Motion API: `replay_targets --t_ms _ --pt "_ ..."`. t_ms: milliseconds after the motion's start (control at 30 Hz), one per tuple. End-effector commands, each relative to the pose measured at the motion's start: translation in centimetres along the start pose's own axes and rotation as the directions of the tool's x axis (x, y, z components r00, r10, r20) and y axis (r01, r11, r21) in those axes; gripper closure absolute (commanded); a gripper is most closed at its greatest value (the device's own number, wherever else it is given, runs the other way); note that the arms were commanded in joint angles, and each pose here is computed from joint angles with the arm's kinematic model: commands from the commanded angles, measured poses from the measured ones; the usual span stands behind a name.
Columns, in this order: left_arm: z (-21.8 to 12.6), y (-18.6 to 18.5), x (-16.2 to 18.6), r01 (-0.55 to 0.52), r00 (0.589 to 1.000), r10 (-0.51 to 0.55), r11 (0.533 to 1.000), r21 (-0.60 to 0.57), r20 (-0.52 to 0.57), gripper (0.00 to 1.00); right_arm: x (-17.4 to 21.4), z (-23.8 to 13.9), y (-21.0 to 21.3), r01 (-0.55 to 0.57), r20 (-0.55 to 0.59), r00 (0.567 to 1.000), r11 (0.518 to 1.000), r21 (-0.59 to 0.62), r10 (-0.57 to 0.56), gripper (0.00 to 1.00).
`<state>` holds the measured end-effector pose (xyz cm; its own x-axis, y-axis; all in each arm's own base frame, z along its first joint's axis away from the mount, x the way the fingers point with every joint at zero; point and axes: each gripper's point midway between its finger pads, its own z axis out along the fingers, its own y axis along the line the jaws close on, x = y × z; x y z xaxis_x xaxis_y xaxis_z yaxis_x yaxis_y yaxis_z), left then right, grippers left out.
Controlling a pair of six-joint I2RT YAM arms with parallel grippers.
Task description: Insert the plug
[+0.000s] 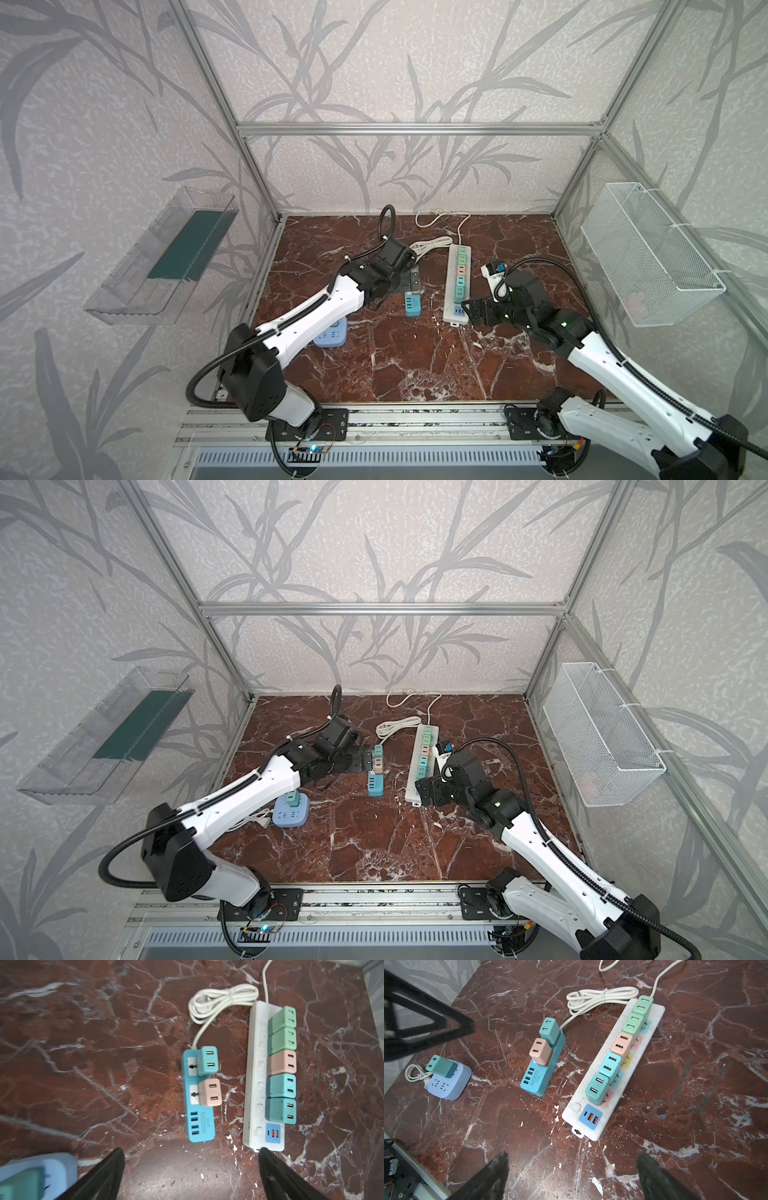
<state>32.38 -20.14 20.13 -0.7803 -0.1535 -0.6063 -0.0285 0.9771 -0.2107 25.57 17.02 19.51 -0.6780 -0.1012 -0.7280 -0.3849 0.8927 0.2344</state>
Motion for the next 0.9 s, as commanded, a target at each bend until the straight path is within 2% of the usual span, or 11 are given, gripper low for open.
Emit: replay_targets --t_ms 0,167,233,300,400,467,533,700,767,867 --pt "-3.5 8.9 0.7 0.105 0.993 -0.085 0.959 -0.264 0.084 0.01 -0.4 -0.3 0.1 -0.006 0.037 0.999 1.000 -0.016 0.007 0.05" --pt "-5.8 18.4 3.9 0.364 0.931 -0.332 0.860 -0.357 0.150 0.01 -0.2 -0.2 0.4 -0.009 0.040 0.999 0.999 -0.035 0.010 0.05" --pt "-5.7 20.9 5.3 0.441 0.897 -0.412 0.819 -0.367 0.159 0.01 -0.2 -0.2 0.4 -0.009 0.044 0.999 0.999 -0.040 0.011 0.05" --pt "-4.4 22.2 6.8 0.516 0.853 -0.507 0.786 -0.339 0.122 0.01 -0.2 -0.4 0.5 -0.008 0.049 0.999 0.999 -0.042 0.010 0.05" --pt "-1.7 22.8 8.6 0.607 0.781 -0.624 0.743 -0.282 0.035 0.01 -0.2 -0.4 0.5 -0.008 0.054 0.998 0.999 -0.045 0.010 0.05" --pt "-0.3 23.1 9.2 0.653 0.740 -0.672 0.713 -0.257 0.016 0.01 0.1 -0.3 0.4 -0.008 0.048 0.999 0.999 -0.042 0.010 0.05" --pt "0.8 23.6 9.3 0.695 0.702 -0.712 0.679 -0.237 0.019 0.02 0.1 -0.3 0.4 -0.008 0.049 0.999 0.999 -0.045 0.010 0.05" --pt "3.2 24.8 9.7 0.815 0.567 -0.822 0.552 -0.173 0.050 0.09 0.1 -0.4 0.4 -0.006 0.055 0.998 0.999 -0.048 0.009 0.05" --pt "4.1 24.3 9.3 0.820 0.570 -0.820 0.563 -0.105 0.049 0.11 0.2 -0.4 0.5 -0.006 0.053 0.999 0.999 -0.050 0.009 0.05" --pt "4.9 23.9 9.3 0.840 0.542 -0.839 0.540 -0.050 0.045 0.14 0.2 -0.4 0.4 -0.007 0.055 0.998 0.999 -0.050 0.009 0.05"
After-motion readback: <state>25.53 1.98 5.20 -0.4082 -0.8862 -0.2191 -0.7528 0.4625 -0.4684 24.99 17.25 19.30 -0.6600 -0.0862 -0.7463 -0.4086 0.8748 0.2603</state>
